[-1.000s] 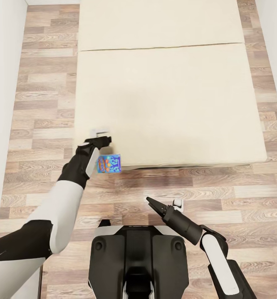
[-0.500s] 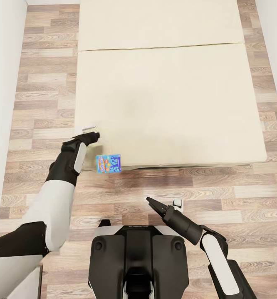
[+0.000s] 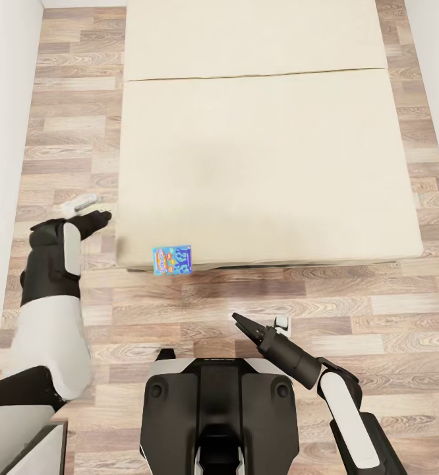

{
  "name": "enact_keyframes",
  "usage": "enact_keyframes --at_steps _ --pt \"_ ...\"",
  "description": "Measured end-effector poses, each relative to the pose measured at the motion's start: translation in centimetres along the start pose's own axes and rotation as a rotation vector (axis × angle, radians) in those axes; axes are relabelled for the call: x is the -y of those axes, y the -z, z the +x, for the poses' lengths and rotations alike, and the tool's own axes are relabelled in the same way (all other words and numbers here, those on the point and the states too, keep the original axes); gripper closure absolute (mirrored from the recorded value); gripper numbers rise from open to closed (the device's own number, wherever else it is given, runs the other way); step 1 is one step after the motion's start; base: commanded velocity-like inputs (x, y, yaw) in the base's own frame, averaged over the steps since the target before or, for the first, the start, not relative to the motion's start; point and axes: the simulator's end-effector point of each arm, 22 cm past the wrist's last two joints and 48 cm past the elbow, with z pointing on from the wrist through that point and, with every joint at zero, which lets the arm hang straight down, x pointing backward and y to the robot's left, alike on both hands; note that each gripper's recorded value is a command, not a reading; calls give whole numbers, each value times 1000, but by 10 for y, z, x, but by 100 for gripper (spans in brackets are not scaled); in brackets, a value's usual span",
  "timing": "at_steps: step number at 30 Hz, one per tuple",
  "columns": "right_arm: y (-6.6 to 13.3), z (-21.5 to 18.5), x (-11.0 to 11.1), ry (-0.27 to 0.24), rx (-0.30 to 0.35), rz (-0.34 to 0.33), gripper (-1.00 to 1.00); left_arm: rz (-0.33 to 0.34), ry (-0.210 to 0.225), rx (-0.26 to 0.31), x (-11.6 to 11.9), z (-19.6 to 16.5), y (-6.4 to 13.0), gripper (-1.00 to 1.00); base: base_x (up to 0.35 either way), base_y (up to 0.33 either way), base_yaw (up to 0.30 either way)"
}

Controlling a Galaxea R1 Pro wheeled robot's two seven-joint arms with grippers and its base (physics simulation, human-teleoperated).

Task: Put all the toys in the child's room - the three board games (two on the bed and one on the table), the two jigsaw puzzles on the table, and the tennis ball on the table - inside the toy box on the table in the child's room.

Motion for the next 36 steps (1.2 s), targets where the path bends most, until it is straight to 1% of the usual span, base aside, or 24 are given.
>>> enact_keyframes --at_steps 6,7,10,13,15,19,27,28,31,36 --pt "1 -1 0 1 1 0 -100 -27 45 -25 -56 -9 7 -100 0 0 0" --pt "1 -1 0 1 2 0 -100 -43 54 -39 -79 -8 9 -100 0 0 0" --pt "1 -1 0 1 2 0 -100 -67 71 -57 -116 -4 13 -100 0 0 0" --pt "1 -1 0 1 3 0 -100 -82 80 -71 -148 2 18 -100 0 0 0" --pt "1 -2 0 1 3 0 -100 -88 84 -80 -164 7 21 -100 0 0 0" --pt "1 -2 0 1 3 1 -100 -91 89 -107 -186 24 25 -100 0 0 0" --pt "2 -2 1 2 4 2 -100 -116 92 -179 -221 75 34 -100 0 0 0" --pt "2 -2 1 3 4 2 -100 -124 96 -196 -230 87 37 -100 0 0 0" --pt "2 -2 1 3 4 2 -100 -130 110 -220 -243 107 43 -100 0 0 0" --pt "2 -2 1 3 4 2 -100 -125 141 -257 -259 139 51 -100 0 0 0"
